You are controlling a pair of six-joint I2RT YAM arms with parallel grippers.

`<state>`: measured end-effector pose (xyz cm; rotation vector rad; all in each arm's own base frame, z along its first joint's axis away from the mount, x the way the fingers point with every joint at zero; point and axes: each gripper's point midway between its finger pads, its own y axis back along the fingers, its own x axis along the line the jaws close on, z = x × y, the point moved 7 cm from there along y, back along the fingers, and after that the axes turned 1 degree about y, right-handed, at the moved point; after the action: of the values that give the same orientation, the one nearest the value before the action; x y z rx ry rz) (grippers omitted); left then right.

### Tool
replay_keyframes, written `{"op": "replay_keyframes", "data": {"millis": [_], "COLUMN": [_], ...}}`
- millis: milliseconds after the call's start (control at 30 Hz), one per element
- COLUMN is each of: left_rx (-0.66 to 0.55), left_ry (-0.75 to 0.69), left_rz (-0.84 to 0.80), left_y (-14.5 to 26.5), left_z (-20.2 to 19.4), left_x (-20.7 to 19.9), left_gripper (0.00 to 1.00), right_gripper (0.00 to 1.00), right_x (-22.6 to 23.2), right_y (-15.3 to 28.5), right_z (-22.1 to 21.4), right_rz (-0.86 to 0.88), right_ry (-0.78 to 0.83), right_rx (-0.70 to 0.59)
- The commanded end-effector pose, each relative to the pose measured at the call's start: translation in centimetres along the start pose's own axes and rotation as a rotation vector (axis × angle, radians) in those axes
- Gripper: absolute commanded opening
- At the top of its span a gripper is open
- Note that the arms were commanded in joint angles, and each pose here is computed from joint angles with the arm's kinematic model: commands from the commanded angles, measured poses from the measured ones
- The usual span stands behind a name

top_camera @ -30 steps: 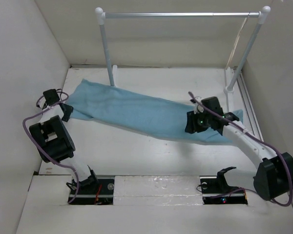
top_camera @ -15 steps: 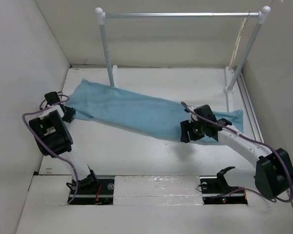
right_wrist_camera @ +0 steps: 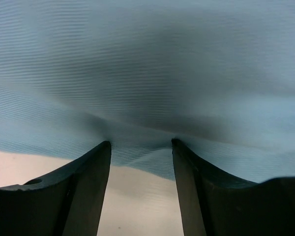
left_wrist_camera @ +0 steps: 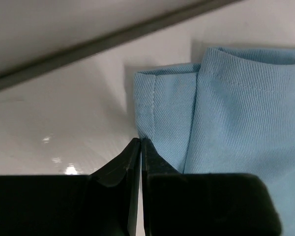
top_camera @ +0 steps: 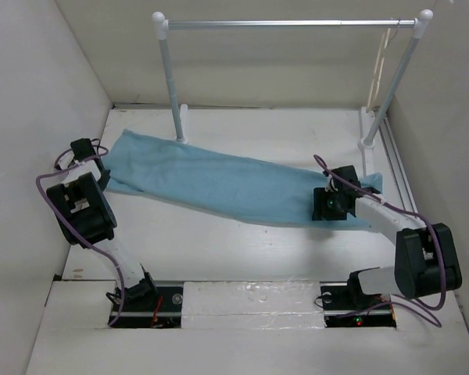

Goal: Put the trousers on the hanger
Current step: Fold the trousers at the center of the board.

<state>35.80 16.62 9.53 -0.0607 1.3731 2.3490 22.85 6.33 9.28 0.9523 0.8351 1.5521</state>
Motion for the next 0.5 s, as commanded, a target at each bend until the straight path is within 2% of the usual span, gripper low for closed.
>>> {"op": "replay_keyframes", "data": {"millis": [0,133,267,300,367,400,433,467], "left_rx": [-0.213,-0.229,-0.169,-0.161,-0.181,-0.188,-0.208,-0.209], "left_ry": [0.018,0.049,0.067,0.061,0.09,0.095,0.118,0.129], "left_rz": [0.14,0.163,0.177,0.184,0.18,0.165,0.123,0.121], "left_y": [2.6,3.0,2.6,2.9,4.2,4.9,6.3,6.3], "left_z": [3.8,3.8,3.3,2.7,2.2,2.1,2.0,2.0], "left_x": [1.8,3.4,5.3,5.9,6.7,6.9,7.0,7.0], "left_gripper": [0.0,0.0,0.0,0.04,0.31,0.31,0.45,0.46], "right_gripper": [0.58,0.59,0.6,0.61,0.63,0.63,0.63,0.64], "right_x": [-1.7,-4.1,-6.1,-6.4,-7.4,-7.9,-7.8,-7.6], "right_y": [-0.1,0.9,2.5,2.8,3.7,4.0,4.2,4.3], "right_z": [0.3,-0.5,-0.4,-0.3,0.0,0.0,0.3,0.4], "right_rz": [-0.043,-0.069,-0.064,-0.071,-0.056,-0.068,-0.013,0.009], "right_ry": [-0.043,-0.107,-0.182,-0.18,-0.186,-0.208,-0.219,-0.218], "right_rx": [-0.038,-0.066,-0.113,-0.127,-0.15,-0.152,-0.169,-0.169]}}
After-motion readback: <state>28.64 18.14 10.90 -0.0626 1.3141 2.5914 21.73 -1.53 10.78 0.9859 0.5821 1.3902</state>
